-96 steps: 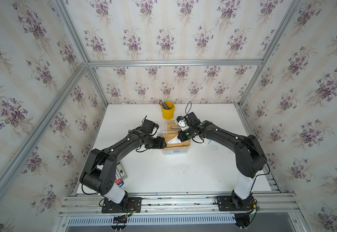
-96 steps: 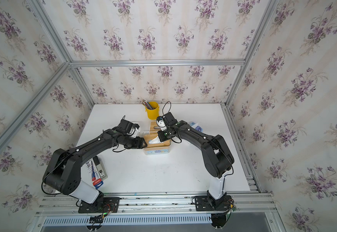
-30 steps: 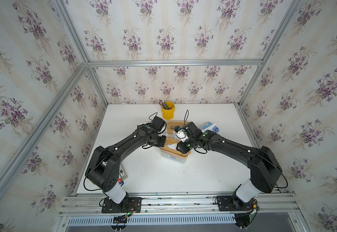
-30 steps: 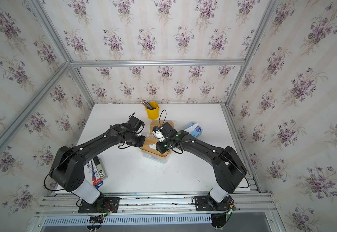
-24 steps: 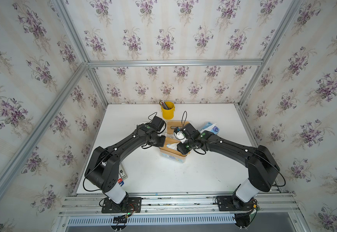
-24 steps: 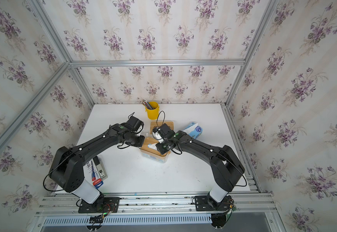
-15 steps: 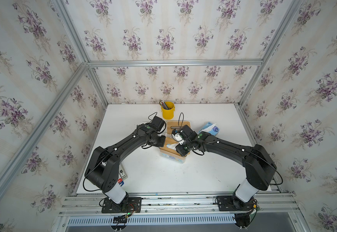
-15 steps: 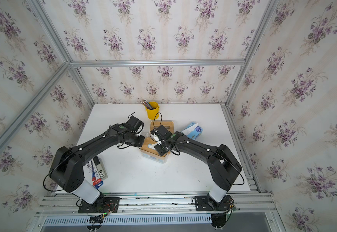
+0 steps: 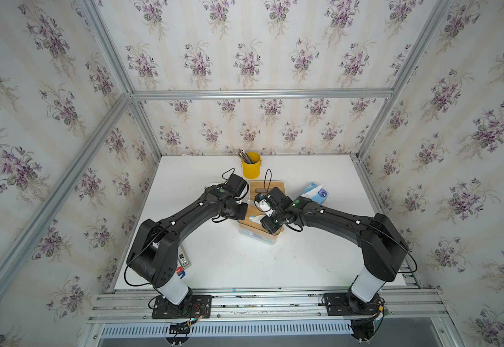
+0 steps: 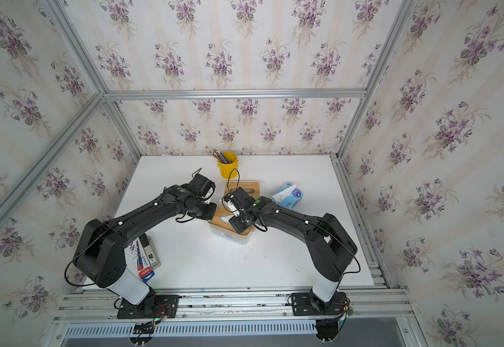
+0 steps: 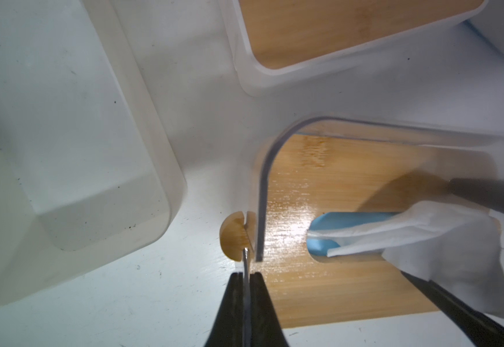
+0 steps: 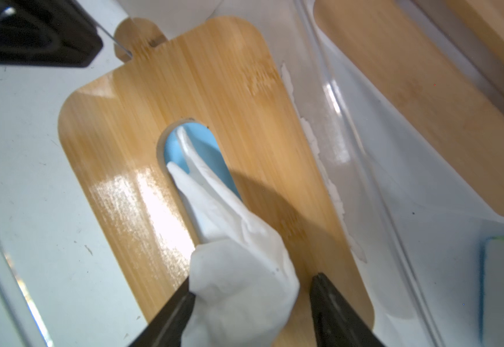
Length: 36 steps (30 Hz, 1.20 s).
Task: Put the tissue paper into the tissue box
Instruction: Pull the paper towel from the tissue box.
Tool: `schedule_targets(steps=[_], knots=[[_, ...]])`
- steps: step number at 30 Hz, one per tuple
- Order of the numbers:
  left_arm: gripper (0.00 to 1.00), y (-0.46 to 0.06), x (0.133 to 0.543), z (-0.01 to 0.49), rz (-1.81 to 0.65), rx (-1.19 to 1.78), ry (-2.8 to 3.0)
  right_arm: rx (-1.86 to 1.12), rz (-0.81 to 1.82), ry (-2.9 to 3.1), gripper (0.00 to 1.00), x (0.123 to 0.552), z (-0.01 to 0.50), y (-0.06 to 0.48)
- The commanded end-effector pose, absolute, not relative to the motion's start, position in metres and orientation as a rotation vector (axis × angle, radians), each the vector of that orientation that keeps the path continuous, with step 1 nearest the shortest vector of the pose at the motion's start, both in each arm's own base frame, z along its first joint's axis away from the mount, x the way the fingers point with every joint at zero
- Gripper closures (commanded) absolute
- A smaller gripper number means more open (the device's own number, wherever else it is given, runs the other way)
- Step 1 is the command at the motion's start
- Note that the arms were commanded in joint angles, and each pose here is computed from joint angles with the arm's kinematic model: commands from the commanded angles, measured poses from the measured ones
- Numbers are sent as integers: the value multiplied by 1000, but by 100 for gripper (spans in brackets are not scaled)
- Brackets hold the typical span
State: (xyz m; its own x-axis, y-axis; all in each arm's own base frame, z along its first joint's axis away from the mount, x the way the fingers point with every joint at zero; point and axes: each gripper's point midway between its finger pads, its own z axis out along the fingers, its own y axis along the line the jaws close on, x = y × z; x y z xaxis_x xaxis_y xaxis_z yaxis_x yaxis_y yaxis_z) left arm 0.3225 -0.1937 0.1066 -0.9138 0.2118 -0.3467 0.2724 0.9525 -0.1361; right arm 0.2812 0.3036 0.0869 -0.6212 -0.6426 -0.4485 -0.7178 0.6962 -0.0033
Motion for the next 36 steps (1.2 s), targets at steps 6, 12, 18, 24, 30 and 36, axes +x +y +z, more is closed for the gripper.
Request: schedule_targets(steps=[6, 12, 18, 24, 30, 36], knots=[[100, -204, 324, 111, -338, 359, 2748, -977, 226, 2396, 49, 302, 100, 311], [100, -204, 321, 107, -346, 364, 2762, -912, 237, 2349, 54, 310, 106, 313], [100, -203, 319, 103, -342, 366, 2769, -892, 237, 2339, 70, 312, 108, 312], [100, -201, 318, 100, -334, 367, 2776, -848, 223, 2364, 78, 319, 109, 307], [100, -201, 318, 99, -325, 371, 2780, -817, 267, 2381, 77, 323, 117, 305], [100, -199, 321, 101, -313, 361, 2771, -890, 435, 2372, 59, 308, 128, 314]])
